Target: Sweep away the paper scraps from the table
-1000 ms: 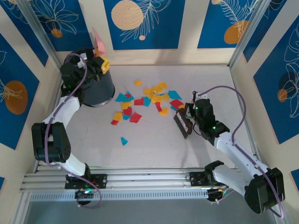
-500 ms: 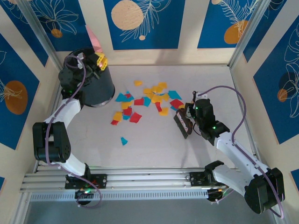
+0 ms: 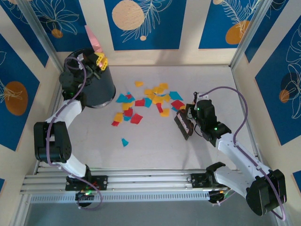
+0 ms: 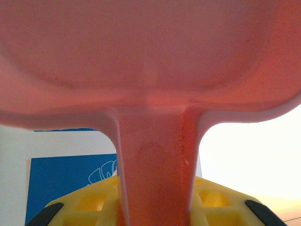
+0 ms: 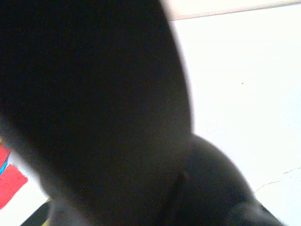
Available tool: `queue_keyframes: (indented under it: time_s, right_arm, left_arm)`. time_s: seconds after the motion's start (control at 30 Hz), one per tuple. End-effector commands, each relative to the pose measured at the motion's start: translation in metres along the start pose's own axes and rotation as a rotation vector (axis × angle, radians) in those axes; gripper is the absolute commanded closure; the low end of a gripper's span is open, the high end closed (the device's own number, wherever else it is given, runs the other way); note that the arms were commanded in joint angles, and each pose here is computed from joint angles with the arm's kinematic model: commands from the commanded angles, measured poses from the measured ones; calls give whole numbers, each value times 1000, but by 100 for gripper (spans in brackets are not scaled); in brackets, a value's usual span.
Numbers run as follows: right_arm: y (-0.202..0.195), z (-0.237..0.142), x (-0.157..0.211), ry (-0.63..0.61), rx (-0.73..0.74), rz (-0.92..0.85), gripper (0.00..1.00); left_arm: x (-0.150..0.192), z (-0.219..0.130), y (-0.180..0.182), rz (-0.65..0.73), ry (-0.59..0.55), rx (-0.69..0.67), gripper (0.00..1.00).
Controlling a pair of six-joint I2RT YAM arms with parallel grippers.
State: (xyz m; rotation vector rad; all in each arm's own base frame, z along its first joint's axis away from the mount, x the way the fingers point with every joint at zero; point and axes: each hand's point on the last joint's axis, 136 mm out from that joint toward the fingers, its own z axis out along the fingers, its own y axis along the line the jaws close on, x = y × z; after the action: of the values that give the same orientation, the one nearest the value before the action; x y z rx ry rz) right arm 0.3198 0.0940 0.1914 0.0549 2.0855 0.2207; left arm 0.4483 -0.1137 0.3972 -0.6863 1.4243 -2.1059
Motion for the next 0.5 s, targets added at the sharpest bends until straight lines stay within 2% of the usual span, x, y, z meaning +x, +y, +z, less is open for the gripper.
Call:
queue_keyframes:
  time_s: [0.0, 0.3, 0.47]
  right_arm:
    - [17, -8, -17, -35, -82, 15, 100]
    - [52, -15, -27, -44, -244, 29, 100]
    - [59, -12, -29, -43, -270, 34, 100]
  left_arm:
    - [8, 3, -22, 108, 46, 25, 100]
    - [19, -1, -4, 271, 83, -137, 100]
    - [32, -10, 17, 444, 124, -334, 100]
